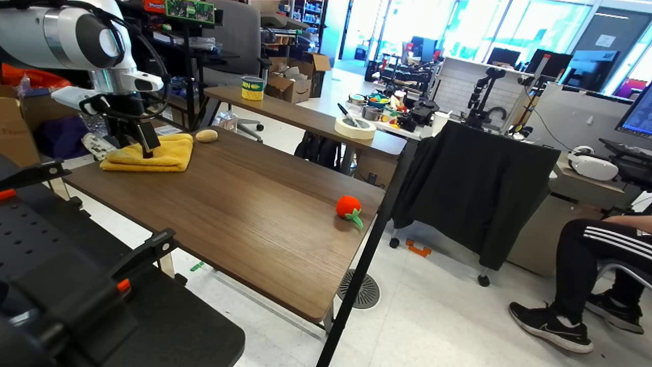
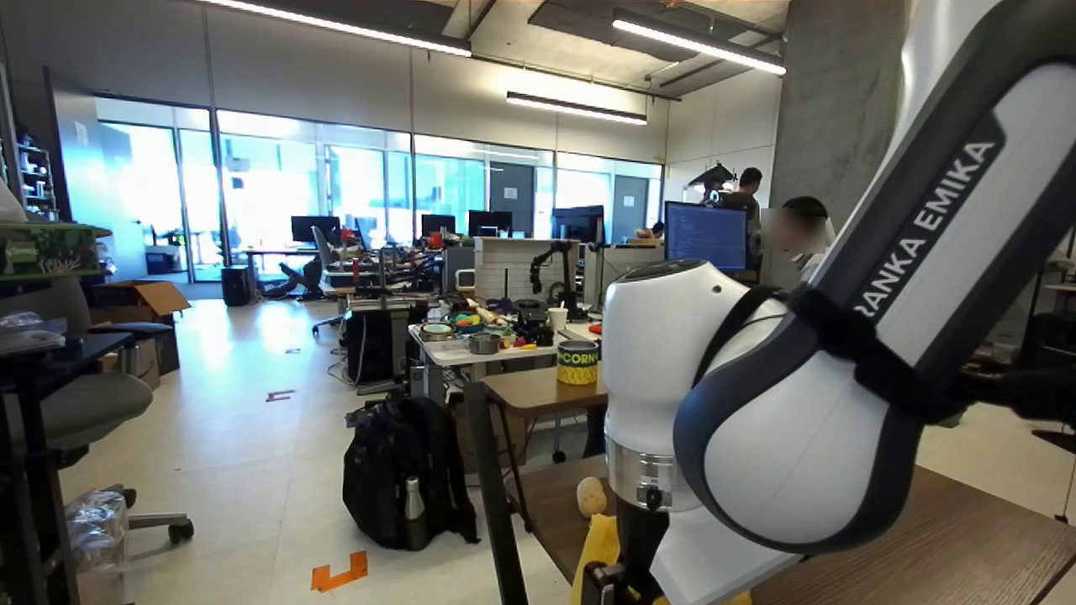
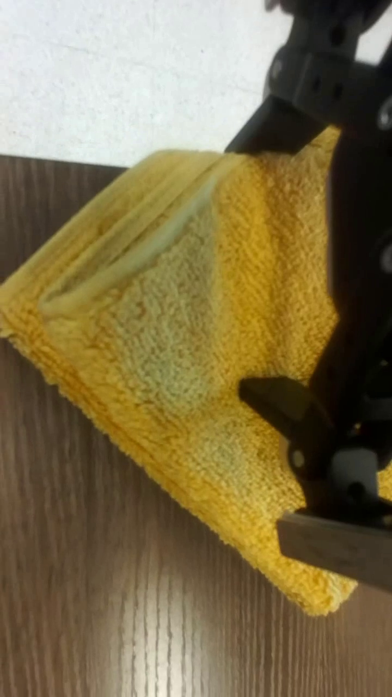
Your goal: Wipe the table with the yellow towel
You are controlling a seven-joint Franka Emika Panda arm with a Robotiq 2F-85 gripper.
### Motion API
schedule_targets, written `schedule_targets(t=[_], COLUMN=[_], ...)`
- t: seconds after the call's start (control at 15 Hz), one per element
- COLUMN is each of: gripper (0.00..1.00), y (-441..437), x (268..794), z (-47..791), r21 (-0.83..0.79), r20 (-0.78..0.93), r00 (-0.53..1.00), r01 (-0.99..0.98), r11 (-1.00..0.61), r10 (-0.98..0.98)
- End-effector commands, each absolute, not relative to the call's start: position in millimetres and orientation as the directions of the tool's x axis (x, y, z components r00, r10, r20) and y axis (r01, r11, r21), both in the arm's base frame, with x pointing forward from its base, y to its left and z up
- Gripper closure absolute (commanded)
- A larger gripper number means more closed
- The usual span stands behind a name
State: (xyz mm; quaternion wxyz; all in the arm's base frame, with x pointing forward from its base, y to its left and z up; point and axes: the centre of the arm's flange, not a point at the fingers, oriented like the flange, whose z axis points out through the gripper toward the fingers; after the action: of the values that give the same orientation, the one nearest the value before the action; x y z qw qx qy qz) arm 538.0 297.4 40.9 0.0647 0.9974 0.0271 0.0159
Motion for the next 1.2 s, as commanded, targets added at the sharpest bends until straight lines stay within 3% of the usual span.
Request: schedule_targets(t=[0.0,0.2,0.27,0.33,0.47,0.87,1.13], gripper=[0.0,0.0,0.25,0.26,0.4,0.97,1.0], y=[230,229,233,236,245,255,224], x=[506,498,499,500,507,526,525], z=[35,33,32,34,38,82,125], r21=[0.215,0.22,0.19,0.171,0.122,0.001,0.072], r20=[-0.07,-0.058,-0.049,-0.038,0.011,0.113,0.163], r00=[0.997,0.998,0.999,0.999,0.998,0.981,0.972], r01=[0.056,0.031,0.004,-0.008,-0.058,-0.159,-0.184], r11=[-0.975,-0.975,-0.982,-0.985,-0.991,-0.987,-0.98], r10=[0.042,0.019,-0.006,-0.015,-0.057,-0.158,-0.17])
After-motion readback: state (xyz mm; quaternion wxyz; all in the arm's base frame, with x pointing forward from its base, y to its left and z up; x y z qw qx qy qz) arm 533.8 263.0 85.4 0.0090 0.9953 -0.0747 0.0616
